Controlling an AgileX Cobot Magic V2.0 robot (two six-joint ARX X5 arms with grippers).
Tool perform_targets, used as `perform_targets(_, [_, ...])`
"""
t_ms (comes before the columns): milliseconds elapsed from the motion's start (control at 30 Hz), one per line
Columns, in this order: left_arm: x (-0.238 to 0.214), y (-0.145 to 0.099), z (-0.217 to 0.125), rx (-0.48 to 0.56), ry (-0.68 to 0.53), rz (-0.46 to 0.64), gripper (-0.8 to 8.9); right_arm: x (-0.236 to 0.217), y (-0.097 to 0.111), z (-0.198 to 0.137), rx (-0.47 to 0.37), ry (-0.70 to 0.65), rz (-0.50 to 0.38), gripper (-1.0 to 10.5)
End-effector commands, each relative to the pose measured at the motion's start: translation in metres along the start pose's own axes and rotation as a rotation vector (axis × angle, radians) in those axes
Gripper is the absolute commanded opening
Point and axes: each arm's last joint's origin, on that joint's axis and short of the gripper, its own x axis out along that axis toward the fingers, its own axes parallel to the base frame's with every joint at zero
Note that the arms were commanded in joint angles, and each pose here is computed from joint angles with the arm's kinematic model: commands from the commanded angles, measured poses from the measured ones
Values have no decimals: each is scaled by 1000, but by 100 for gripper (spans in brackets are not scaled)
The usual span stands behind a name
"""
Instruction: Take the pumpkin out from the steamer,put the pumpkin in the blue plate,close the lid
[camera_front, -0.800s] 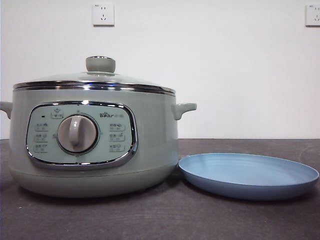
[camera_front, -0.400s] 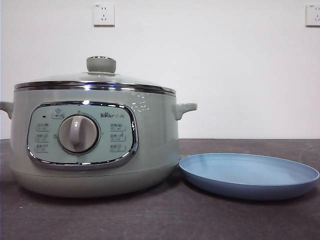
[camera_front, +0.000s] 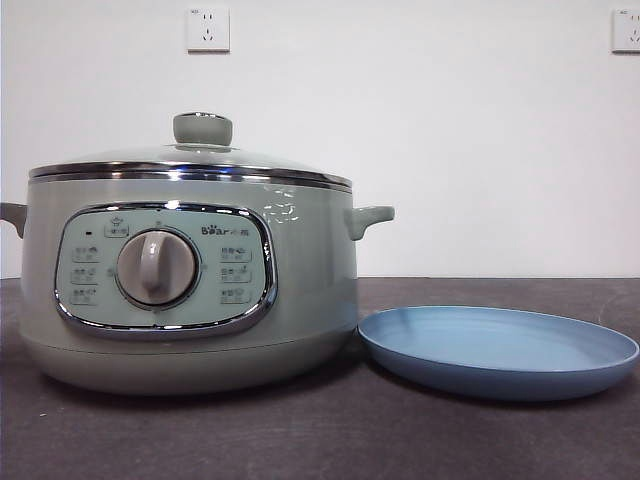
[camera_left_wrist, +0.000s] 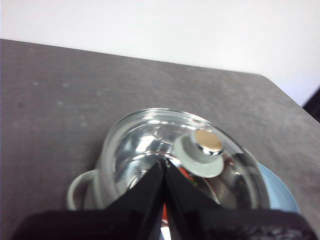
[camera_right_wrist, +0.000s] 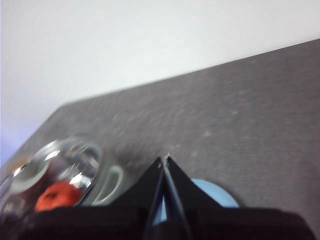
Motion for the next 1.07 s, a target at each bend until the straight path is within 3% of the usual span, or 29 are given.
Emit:
perform_targets(33, [2,-2,11,33,26,-43,-3,5,5,16,-108,69,68,63])
perform_targets(167, [6,-6,22,43,61,-125,24,13,7,32,-135,155,80,197])
perform_targets(333, [9,-10,26,43,78,-193,322,23,7,42,-117,209,69,420])
perform_targets(533, [13,-13,25,49,87,-192,330,28,6,43,-110,228,67,419])
perform_targets(633, [18,-14,27,49,105,-175,411,28,6,43,-110,228,68,419])
perform_targets(833, [40,-20,36,56,168,-192,413,28,6,43,-109,230,67,418])
perform_targets(1067, [79,-35,43,164,289,-124,413,28,5,41,-104,242,65,414])
